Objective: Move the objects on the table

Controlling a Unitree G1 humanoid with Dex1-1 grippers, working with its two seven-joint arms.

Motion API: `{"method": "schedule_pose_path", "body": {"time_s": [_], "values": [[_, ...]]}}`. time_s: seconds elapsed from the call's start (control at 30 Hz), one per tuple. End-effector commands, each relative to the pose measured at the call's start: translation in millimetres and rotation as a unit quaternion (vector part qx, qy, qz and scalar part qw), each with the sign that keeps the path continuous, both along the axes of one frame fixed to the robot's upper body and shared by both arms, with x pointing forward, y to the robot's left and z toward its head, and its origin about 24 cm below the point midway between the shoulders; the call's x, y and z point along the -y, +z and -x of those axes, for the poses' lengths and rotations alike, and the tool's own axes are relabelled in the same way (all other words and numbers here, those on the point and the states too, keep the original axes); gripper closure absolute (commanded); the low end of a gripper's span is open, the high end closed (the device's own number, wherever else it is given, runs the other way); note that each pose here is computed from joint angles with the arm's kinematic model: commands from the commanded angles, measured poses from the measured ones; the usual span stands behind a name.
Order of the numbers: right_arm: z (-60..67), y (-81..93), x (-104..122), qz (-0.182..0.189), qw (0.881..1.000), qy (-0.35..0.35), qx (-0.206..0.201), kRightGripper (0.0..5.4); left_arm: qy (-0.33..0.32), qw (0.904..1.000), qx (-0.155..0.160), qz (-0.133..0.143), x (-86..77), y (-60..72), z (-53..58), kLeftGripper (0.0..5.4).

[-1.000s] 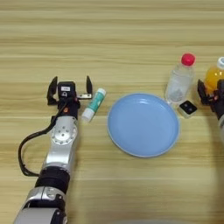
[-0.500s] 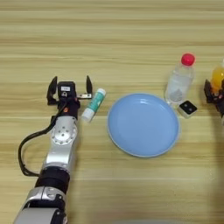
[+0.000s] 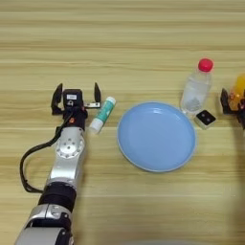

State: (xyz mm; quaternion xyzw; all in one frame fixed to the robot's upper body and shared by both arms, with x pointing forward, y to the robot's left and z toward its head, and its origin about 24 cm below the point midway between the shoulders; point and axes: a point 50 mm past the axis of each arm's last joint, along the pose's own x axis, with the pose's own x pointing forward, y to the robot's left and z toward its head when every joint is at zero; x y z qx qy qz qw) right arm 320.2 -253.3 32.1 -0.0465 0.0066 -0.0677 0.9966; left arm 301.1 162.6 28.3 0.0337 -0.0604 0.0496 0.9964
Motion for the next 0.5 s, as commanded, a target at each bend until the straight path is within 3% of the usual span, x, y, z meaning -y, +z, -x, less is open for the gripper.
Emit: {"method": "schedule_pose_path", "body": {"time_s": [0.03, 0.3, 0.5], "values": [[-1.4, 9.0, 5.4, -0.003, 1.0, -0.006, 0.018, 0.02, 0.001, 1.0, 0.008, -0.002, 0.2, 3.7, -1.8, 0.0], [11.6, 23.9, 3.0, -0.001, 0.998, -0.004, 0.067, 0.02, 0.001, 1.0, 0.007, -0.003, -0.3, 3.4, -2.2, 0.0], [21.9, 45.8, -7.8, -0.001, 0.994, 0.019, 0.106, 0.02, 0.001, 1.0, 0.007, -0.004, -0.1, 3.1, -2.9, 0.0]]}}
